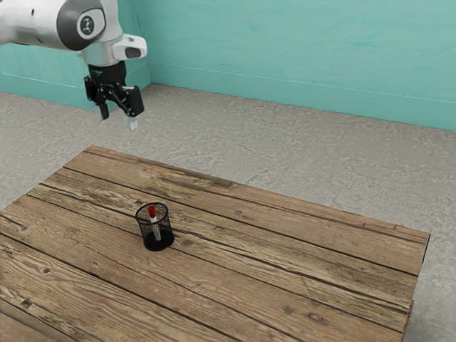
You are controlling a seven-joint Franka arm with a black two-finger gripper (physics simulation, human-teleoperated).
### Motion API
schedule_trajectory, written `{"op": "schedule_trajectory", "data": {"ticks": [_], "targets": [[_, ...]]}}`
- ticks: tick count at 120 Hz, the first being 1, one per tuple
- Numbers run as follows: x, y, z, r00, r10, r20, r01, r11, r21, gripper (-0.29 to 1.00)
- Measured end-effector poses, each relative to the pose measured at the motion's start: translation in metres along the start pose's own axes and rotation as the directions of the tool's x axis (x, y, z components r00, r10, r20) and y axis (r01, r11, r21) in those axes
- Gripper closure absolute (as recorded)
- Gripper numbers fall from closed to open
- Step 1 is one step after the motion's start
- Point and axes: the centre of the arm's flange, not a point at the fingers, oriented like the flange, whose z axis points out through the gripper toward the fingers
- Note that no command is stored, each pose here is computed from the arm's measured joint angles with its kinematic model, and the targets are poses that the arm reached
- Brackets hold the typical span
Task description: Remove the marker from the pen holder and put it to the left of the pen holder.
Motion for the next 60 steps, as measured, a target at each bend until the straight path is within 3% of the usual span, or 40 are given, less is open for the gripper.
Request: {"op": "schedule_trajectory", "data": {"ticks": [32,47,60], "targets": [[-0.016,0.01,0.014,0.999,0.031,0.005,-0.031,1.0,-0.003,0.0],[-0.064,0.026,0.074,0.993,0.115,0.019,-0.115,0.993,-0.008,0.0],[-0.082,0.053,0.112,0.97,0.241,-0.045,-0.24,0.971,0.016,0.0]]}}
